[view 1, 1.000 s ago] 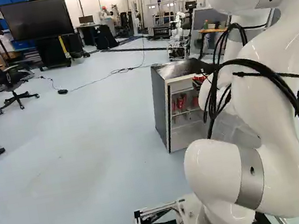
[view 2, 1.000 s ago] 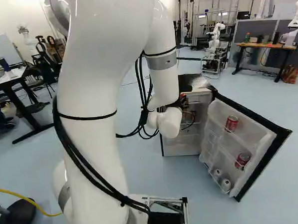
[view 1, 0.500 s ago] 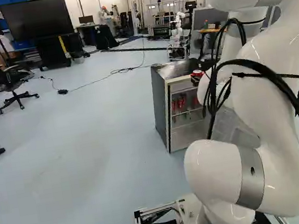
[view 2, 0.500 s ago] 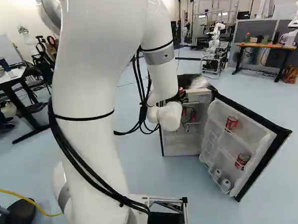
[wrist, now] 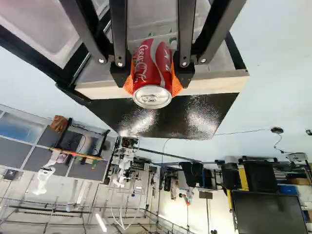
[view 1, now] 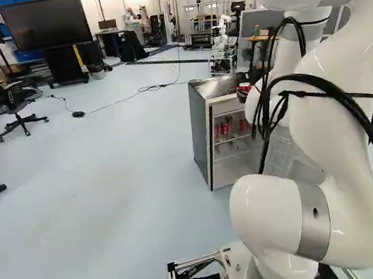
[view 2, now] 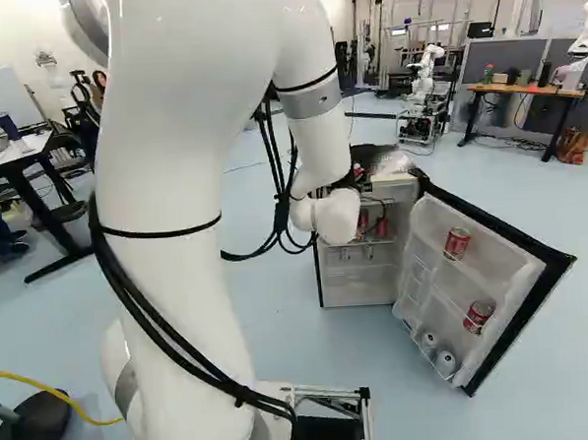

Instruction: Grab a drink from the fridge

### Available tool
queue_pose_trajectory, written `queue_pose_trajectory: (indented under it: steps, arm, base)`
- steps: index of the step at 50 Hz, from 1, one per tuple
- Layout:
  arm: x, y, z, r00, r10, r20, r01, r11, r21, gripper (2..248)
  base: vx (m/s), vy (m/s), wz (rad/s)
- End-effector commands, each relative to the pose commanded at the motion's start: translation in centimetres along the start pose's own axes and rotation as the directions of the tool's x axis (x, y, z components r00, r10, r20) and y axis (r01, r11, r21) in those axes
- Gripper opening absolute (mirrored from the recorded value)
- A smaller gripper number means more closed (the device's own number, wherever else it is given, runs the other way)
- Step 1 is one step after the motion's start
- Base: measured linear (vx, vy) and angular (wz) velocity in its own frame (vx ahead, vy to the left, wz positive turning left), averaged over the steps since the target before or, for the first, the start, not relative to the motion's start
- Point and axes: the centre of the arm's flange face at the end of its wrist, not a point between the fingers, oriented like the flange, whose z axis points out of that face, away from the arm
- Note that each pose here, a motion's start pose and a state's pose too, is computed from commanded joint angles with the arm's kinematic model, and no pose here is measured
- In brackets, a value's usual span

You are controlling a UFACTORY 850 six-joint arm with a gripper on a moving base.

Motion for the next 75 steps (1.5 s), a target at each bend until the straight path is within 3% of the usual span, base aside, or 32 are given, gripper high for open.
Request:
queue_pose_trajectory:
  steps: [22,75]
  arm:
    - [2.1,-0.4,1.6,0.999,-0.023,-0.026,0.023,1.000,0.017,94]
    - [2.5,-2.3,7.3,0.999,-0.021,-0.030,0.022,0.999,0.045,94]
  base:
    - [0.000,0.000,0.000]
    - [0.000,0.000,0.000]
